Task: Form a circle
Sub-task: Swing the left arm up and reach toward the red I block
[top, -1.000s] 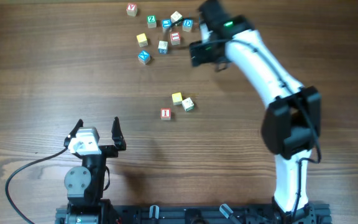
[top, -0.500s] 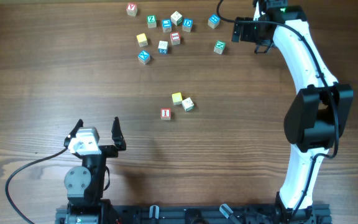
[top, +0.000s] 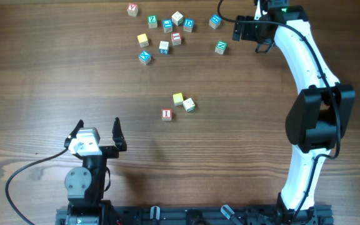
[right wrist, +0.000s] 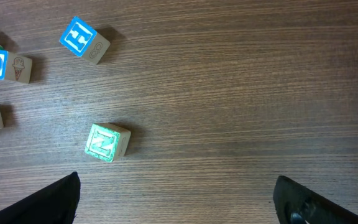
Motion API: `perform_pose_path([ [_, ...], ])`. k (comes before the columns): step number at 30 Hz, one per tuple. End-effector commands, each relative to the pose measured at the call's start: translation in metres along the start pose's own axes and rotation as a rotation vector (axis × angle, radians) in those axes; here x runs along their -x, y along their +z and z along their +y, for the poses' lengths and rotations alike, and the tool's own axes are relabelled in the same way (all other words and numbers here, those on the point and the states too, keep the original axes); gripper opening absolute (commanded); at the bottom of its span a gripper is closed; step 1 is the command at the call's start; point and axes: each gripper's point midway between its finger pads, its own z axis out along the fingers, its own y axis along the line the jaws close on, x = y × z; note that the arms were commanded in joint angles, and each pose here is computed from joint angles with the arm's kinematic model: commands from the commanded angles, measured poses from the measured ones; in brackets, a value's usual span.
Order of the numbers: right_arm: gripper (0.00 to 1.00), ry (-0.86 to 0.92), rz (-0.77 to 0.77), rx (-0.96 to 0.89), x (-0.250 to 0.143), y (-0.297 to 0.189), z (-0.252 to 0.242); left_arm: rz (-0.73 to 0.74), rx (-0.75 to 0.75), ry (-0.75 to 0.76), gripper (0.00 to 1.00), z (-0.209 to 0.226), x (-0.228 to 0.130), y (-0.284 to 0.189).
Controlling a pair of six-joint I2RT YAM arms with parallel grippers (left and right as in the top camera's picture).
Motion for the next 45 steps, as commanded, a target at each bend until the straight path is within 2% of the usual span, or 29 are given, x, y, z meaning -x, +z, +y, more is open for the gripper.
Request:
perform_pose_path([
  [1, 1.0, 0.008, -0.032, -0.001, 0.009, -0.01, 0.001, 0.004, 0.007, 0.016, 1.0, 0.002, -0.002, 0.0],
  [23, 1.0, 0.01, -0.032, -0.003, 0.009, -0.01, 0.0, 0.004, 0.007, 0.016, 1.0, 0.002, -0.002, 0.0],
  [27, 1.0, 0.01, -0.033, -0.002, 0.009, -0.01, 0.0, -0.067, 0.01, 0.033, 1.0, 0.001, 0.016, 0.0],
  [31, 1.0, 0.01, -0.033, -0.002, 0.009, -0.01, 0.0, -0.119, -0.146, 0.025, 1.0, -0.026, 0.035, -0.005],
  [34, 1.0, 0.01, -0.033, -0.002, 0.009, -0.01, 0.0, -0.039, -0.201, -0.111, 1.0, -0.038, 0.052, -0.015],
  [37, 1.0, 0.01, -0.033, -0.002, 0.009, -0.01, 0.0, 0.104, -0.262, -0.138, 1.0, -0.056, 0.097, -0.026],
  [39, 1.0, 0.01, -0.033, -0.002, 0.009, -0.01, 0.0, 0.204, -0.275, -0.151, 1.0, -0.063, 0.115, -0.023],
  [42, 1.0, 0.01, -0.033, -0.002, 0.009, -0.01, 0.0, 0.438, -0.307, -0.193, 1.0, -0.077, 0.133, -0.008],
  [45, 1.0, 0.01, -0.033, -0.002, 0.009, -0.01, 0.0, 0.724, -0.274, -0.245, 1.0, -0.082, 0.125, 0.014],
])
